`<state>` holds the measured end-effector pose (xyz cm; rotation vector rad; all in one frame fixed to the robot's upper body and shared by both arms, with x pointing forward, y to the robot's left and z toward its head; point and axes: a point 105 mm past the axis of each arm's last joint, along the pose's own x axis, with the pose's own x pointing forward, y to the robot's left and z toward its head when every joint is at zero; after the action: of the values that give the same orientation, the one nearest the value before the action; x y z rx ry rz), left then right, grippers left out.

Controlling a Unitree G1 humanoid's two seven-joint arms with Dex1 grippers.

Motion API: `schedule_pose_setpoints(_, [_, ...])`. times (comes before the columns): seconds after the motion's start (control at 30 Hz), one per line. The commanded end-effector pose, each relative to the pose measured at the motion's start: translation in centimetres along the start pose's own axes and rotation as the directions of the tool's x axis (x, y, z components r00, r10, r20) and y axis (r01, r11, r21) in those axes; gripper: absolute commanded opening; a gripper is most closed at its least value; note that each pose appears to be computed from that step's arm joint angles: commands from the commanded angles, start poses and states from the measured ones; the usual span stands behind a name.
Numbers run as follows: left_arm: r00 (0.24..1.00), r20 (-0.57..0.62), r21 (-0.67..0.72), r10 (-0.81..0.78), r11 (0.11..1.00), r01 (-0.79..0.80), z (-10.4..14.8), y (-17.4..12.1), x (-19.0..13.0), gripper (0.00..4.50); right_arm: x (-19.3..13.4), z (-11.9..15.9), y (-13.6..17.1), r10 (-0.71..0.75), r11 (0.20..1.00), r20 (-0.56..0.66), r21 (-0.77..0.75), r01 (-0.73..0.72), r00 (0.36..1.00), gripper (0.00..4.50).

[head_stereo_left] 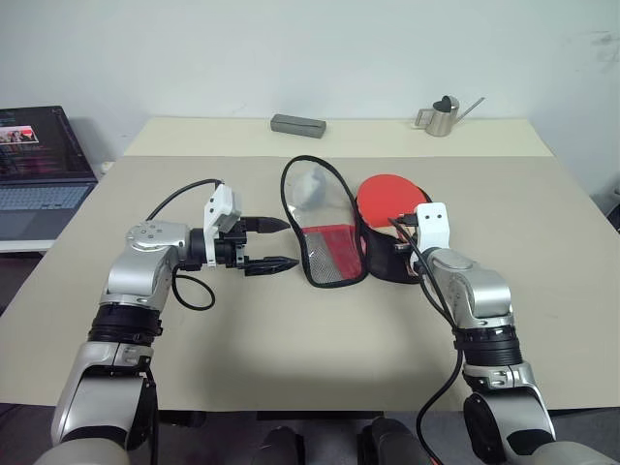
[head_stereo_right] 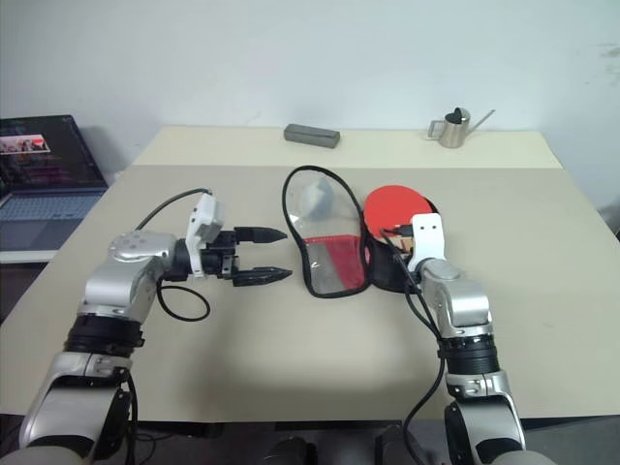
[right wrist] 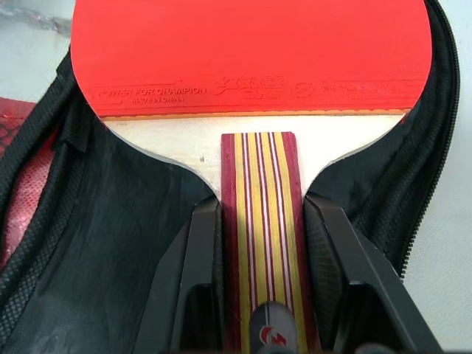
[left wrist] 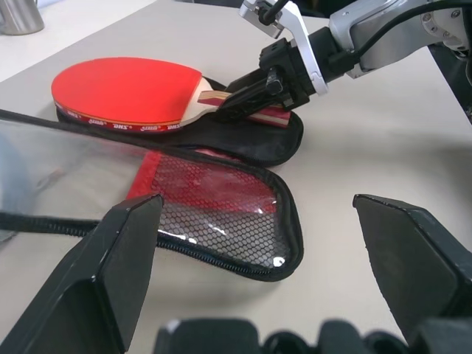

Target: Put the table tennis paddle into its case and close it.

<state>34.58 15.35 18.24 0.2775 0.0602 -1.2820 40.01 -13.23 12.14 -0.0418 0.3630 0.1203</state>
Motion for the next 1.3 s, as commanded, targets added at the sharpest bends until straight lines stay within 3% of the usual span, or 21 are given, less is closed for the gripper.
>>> schedule_pose_setpoints(0.03, [0.999,0.028,0.05,0.02,0.999,-0.021,1.3,0.2,-0.7,4.5,-0.2,1.0,-0.2,-0.008,1.0,0.051,-0.004,0.008,0.999,1.12])
schedule_pose_setpoints(0.5, [0.999,0.025,0.049,0.021,0.999,-0.022,1.2,0.1,-0.8,4.5,0.0,0.0,0.0,0.0,1.0,0.014,0.002,0.0,1.0,1.12])
schedule_pose_setpoints(0.83, [0.999,0.026,0.049,0.023,0.999,-0.024,1.2,0.1,-0.8,4.5,-0.5,0.8,0.3,-0.007,1.0,0.039,0.023,0.006,0.999,4.48])
schedule_pose_setpoints(1.07, [0.999,0.034,0.046,0.042,0.998,-0.044,1.2,0.2,-1.0,4.5,-2.2,4.0,1.3,0.047,0.993,0.156,0.102,-0.064,0.987,4.48])
schedule_pose_setpoints(1.17, [0.992,0.065,0.038,0.106,0.993,-0.109,1.6,1.0,-1.2,4.5,-4.2,5.7,2.3,0.178,0.981,0.209,0.037,-0.19,0.962,4.48])
schedule_pose_setpoints(1.3, [0.987,0.07,0.033,0.148,0.988,-0.15,1.5,1.5,-1.5,4.5,-6.0,5.5,1.5,0.24,0.971,0.195,-0.057,-0.233,0.951,4.48])
